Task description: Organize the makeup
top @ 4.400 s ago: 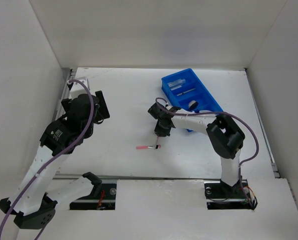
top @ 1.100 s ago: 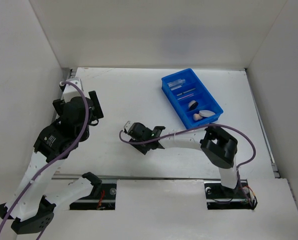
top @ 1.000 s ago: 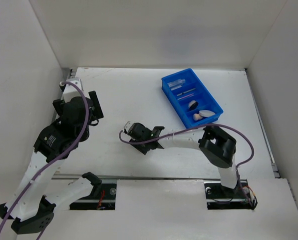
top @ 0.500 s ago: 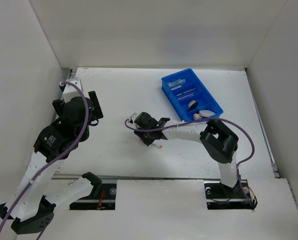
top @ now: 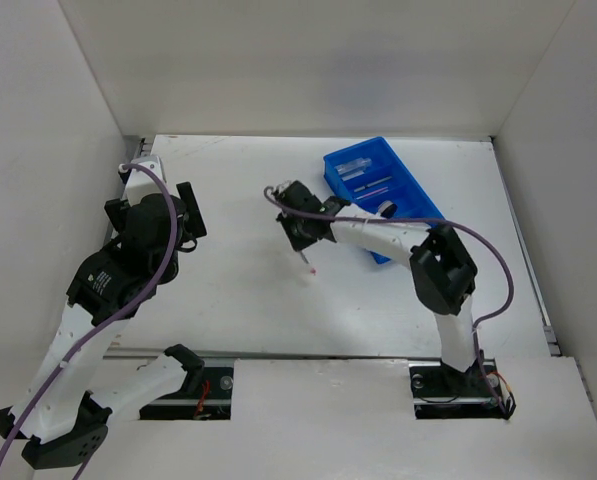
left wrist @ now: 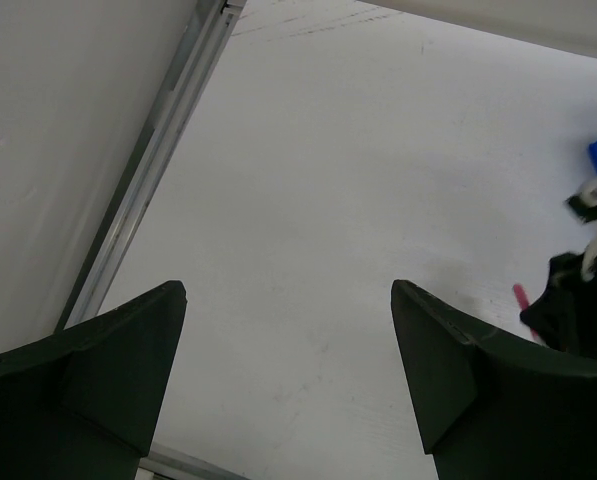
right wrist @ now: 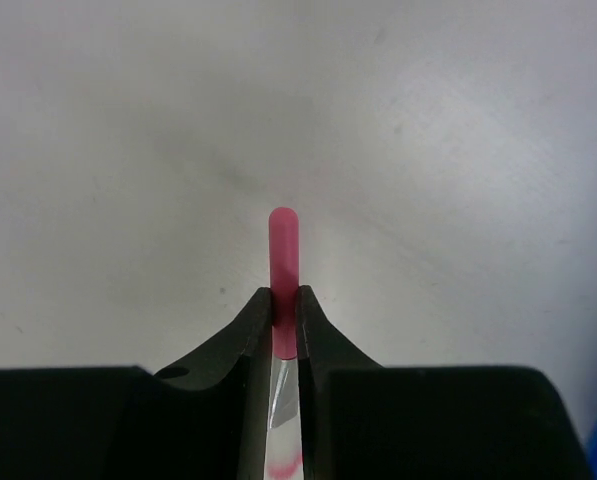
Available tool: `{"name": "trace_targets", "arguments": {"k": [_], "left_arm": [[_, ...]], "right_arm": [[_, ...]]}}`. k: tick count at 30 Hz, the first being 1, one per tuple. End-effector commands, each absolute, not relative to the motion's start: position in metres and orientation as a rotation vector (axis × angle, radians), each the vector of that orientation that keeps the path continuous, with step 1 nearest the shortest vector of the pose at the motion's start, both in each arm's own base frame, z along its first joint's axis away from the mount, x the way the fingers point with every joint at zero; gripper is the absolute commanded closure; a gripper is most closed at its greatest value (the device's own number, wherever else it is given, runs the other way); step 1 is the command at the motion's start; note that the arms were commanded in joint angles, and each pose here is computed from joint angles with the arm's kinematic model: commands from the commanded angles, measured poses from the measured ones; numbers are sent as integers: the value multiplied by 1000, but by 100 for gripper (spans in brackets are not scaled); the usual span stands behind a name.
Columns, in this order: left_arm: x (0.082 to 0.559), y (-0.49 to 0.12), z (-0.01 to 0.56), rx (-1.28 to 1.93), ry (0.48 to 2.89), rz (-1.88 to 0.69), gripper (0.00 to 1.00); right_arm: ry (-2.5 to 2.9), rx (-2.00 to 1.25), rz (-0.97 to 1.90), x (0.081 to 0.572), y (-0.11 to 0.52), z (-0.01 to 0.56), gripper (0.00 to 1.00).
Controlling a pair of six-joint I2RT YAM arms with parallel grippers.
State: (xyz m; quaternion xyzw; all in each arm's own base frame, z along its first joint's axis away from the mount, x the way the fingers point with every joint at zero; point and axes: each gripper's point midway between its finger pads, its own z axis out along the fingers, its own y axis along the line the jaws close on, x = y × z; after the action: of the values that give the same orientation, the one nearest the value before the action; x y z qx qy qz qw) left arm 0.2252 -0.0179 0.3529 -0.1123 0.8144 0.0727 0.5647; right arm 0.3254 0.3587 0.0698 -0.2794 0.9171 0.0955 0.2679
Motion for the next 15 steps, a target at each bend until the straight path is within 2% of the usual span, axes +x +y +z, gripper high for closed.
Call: {"name": "trace_targets", "arguments": {"k": [1,6,10,15], "left_arm": [[225,-15,366,-282,1872,156,19],[229,-16,363,-271,1884,187,19],[229,-16,366,-275,1878,181,19],[229,-15,366,-266,1879,187,18]], "right_arm": [[2338,-353,314,390,342,172,95],[2205,233,697,449,299,246,96],[2114,554,848,492,236,246,98],[2033,821,927,515,192,225,99]]}}
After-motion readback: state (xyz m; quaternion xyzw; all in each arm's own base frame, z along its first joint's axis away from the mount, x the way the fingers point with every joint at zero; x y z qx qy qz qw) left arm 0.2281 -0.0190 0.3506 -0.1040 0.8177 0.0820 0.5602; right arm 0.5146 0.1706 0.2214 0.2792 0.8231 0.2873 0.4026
